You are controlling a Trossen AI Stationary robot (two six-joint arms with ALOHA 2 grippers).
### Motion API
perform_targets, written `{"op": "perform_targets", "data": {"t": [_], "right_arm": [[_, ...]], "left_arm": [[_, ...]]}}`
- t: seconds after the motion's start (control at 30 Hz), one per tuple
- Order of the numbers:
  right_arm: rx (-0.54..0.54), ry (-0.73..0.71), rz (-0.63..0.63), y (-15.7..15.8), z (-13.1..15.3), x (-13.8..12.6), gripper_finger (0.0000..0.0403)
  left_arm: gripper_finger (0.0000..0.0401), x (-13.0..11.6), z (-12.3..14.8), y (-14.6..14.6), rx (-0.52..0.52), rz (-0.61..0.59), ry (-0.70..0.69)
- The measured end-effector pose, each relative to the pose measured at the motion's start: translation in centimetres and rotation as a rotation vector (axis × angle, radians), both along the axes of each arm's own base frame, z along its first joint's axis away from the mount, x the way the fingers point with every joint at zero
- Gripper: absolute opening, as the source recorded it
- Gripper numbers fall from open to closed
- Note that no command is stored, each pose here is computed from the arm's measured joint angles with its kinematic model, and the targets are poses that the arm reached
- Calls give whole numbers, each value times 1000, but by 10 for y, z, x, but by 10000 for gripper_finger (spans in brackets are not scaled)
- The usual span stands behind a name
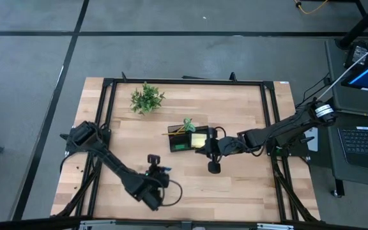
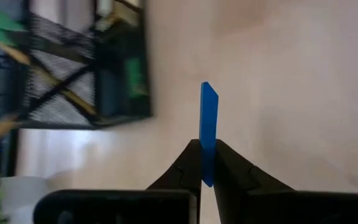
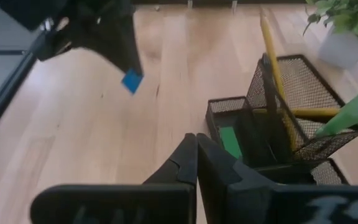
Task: Pick and place office supplies into organizer
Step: Put the blue eraser into the black desk organizer
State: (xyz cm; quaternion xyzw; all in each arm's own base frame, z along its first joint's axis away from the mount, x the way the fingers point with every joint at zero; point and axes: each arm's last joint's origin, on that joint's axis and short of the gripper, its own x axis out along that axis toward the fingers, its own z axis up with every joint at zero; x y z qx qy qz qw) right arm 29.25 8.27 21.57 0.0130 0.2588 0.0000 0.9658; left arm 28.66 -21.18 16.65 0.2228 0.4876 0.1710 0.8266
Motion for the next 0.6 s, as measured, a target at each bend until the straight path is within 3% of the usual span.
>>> {"op": "perform_targets", "data": {"t": [0.37, 0.6], "right_arm": [[-25, 76, -1, 6, -42, 18, 10], [-25, 36, -11, 7, -34, 18, 10]], "left_arm": [[15, 32, 10, 56, 79, 89, 21], [15, 53, 11, 88, 120, 121, 9]]}}
